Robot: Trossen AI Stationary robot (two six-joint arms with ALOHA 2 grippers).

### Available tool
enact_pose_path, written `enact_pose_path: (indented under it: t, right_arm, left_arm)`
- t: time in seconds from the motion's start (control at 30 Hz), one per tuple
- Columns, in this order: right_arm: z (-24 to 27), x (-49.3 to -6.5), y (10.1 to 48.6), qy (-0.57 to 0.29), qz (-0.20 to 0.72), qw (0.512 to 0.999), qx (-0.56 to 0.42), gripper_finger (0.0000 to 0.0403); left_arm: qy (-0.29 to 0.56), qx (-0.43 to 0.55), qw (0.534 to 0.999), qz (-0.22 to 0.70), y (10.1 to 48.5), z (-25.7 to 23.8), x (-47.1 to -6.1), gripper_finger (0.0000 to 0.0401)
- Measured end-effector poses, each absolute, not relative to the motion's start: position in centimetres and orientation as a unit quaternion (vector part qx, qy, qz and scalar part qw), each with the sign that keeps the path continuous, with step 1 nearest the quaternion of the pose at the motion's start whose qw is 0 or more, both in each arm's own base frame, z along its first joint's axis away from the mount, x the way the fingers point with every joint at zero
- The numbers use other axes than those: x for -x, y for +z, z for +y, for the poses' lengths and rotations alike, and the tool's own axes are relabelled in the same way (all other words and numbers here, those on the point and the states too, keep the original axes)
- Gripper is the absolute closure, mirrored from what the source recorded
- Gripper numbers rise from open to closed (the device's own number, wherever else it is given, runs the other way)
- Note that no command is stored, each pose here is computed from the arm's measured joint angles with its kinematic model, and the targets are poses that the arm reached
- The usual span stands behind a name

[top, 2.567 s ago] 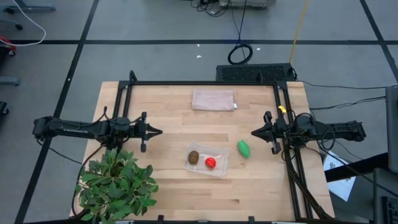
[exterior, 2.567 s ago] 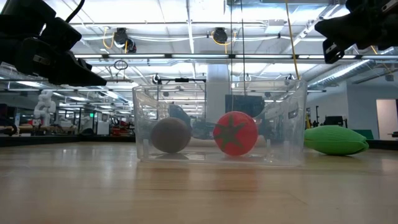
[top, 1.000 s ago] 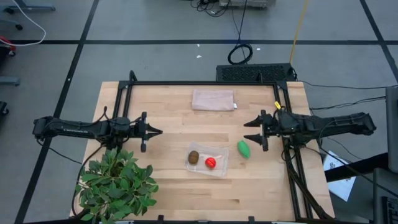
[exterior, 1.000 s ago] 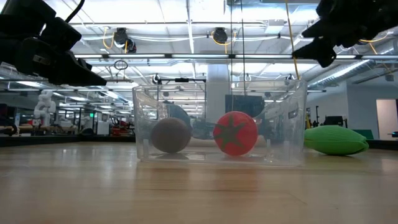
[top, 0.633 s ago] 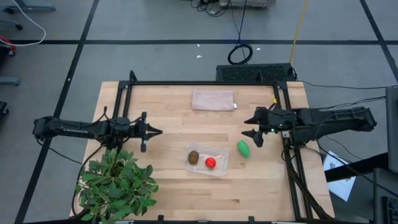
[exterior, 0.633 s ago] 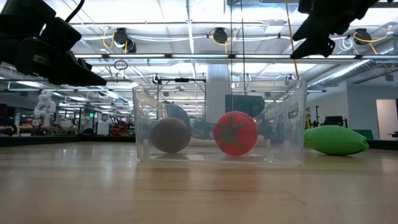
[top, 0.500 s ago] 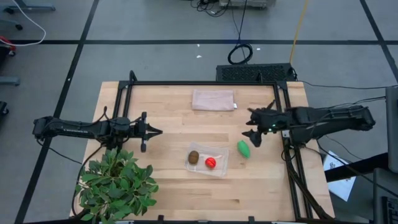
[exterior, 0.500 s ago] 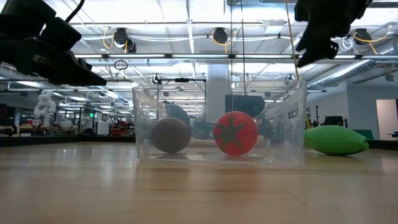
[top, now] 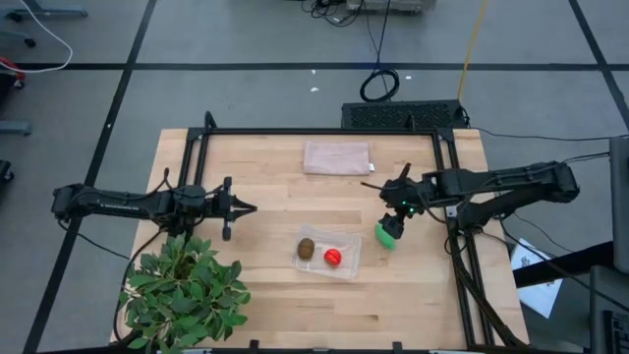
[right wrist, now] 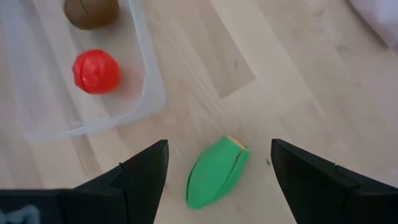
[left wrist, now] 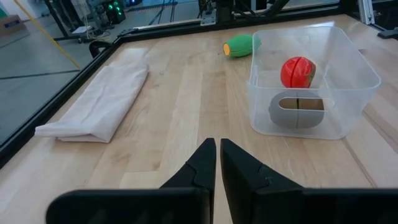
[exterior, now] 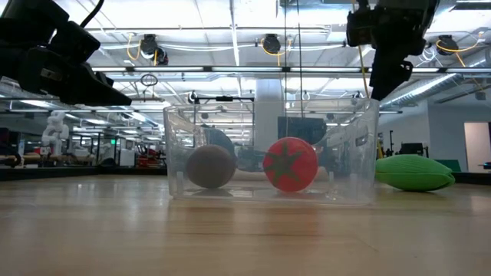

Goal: Pick and placing Produce into tupperware
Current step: Put the green corn into the transparent bin

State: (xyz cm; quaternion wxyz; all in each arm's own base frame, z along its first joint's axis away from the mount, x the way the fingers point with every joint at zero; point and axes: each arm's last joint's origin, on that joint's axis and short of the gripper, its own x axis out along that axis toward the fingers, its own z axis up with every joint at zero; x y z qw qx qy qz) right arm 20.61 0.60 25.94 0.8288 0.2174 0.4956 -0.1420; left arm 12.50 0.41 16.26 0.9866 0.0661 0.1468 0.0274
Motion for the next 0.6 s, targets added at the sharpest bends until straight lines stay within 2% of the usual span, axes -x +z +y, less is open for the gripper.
enact_pose_path:
  t: [0.6]
  right_arm:
    - [0.09, -20.76, 26.02, -0.149, 0.511, 0.825, -0.19, 0.0128]
  left_arm:
    - [0.028, -0.066, 0.988, 0.135, 16.48, 0.41, -12.57, 0.0373]
